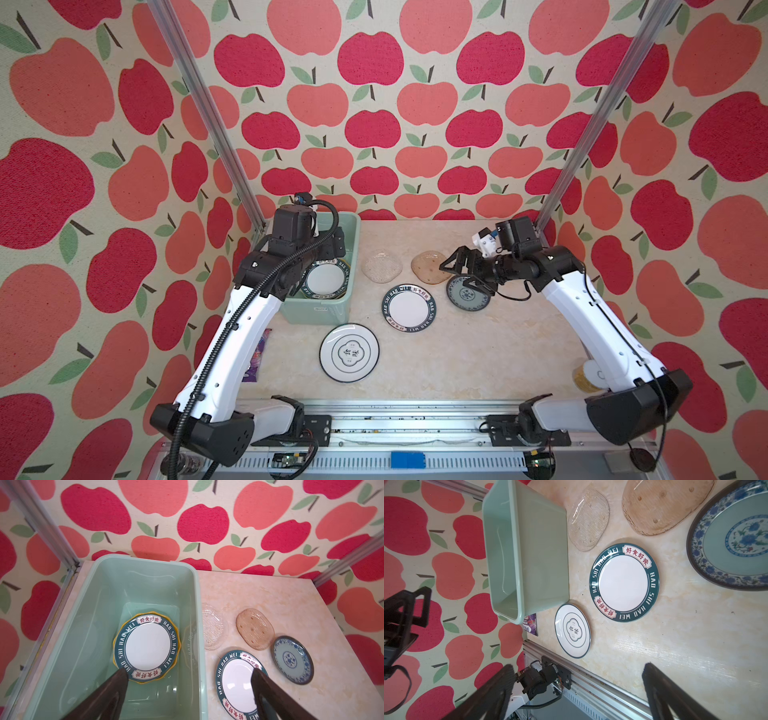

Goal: Place the plates into the plastic bin on the countertop
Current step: 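Raise the left gripper from the bin while the right moves toward the next green-rimmed plate, then lower the right gripper onto the rim of the remaining green-rimmed plate while the left approaches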

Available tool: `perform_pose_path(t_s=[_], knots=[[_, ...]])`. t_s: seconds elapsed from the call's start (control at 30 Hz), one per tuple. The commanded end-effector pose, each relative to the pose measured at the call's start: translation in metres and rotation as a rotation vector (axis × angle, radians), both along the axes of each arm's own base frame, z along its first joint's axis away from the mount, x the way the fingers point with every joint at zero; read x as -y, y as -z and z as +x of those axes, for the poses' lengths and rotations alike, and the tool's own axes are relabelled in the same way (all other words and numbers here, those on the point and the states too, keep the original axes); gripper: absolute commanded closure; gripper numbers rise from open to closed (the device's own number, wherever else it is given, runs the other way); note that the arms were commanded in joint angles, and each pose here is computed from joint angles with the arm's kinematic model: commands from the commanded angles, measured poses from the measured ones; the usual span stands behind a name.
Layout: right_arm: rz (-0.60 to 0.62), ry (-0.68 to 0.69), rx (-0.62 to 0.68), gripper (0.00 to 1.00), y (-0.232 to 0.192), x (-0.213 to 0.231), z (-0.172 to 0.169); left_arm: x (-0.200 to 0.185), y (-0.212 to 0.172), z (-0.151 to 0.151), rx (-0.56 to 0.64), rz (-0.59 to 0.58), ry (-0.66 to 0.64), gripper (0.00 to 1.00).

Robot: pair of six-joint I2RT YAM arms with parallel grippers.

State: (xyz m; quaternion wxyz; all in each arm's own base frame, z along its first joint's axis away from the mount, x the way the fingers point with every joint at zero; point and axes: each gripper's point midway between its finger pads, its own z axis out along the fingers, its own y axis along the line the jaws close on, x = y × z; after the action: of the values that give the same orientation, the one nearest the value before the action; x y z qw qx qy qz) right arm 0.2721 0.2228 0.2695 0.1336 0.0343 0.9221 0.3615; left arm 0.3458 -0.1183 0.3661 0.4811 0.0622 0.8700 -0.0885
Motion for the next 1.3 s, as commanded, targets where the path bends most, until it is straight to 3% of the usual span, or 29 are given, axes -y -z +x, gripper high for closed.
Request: perform_pose_path(t_s=[0.0,0.13,0.37,0.5,0.6,0.87,1.1,1.27], knots=[[-0.075,-0.003,-0.046,0.01,0.034,0.006,-0.009,0.029,0.015,-0.024,-0.004,0.222,0.244,0.03],[-0.107,0.005,-0.055,0.01,0.059,0.014,-0.015,0.054,0.017,-0.051,0.006,0.248,0.367,0.01],[-0.148,0.021,-0.036,0.01,0.077,0.023,-0.014,0.042,-0.021,-0.077,0.202,0.023,0.324,0.01],[-0.142,0.031,-0.055,0.01,0.086,0.026,-0.014,0.05,-0.017,-0.093,0.177,-0.056,0.452,0.01],[-0.113,0.045,-0.079,0.01,0.094,0.027,-0.015,0.074,-0.001,-0.108,0.115,-0.021,0.624,0.05],[-0.043,0.022,-0.138,0.04,0.109,0.011,-0.019,0.127,0.056,-0.143,-0.006,0.248,0.944,0.07],[0.008,-0.075,-0.186,0.07,0.12,-0.041,-0.034,0.131,0.076,-0.152,-0.034,0.329,0.981,0.1],[0.068,-0.156,-0.203,0.12,0.135,-0.099,-0.047,0.117,0.051,-0.143,0.082,0.274,0.84,0.1]])
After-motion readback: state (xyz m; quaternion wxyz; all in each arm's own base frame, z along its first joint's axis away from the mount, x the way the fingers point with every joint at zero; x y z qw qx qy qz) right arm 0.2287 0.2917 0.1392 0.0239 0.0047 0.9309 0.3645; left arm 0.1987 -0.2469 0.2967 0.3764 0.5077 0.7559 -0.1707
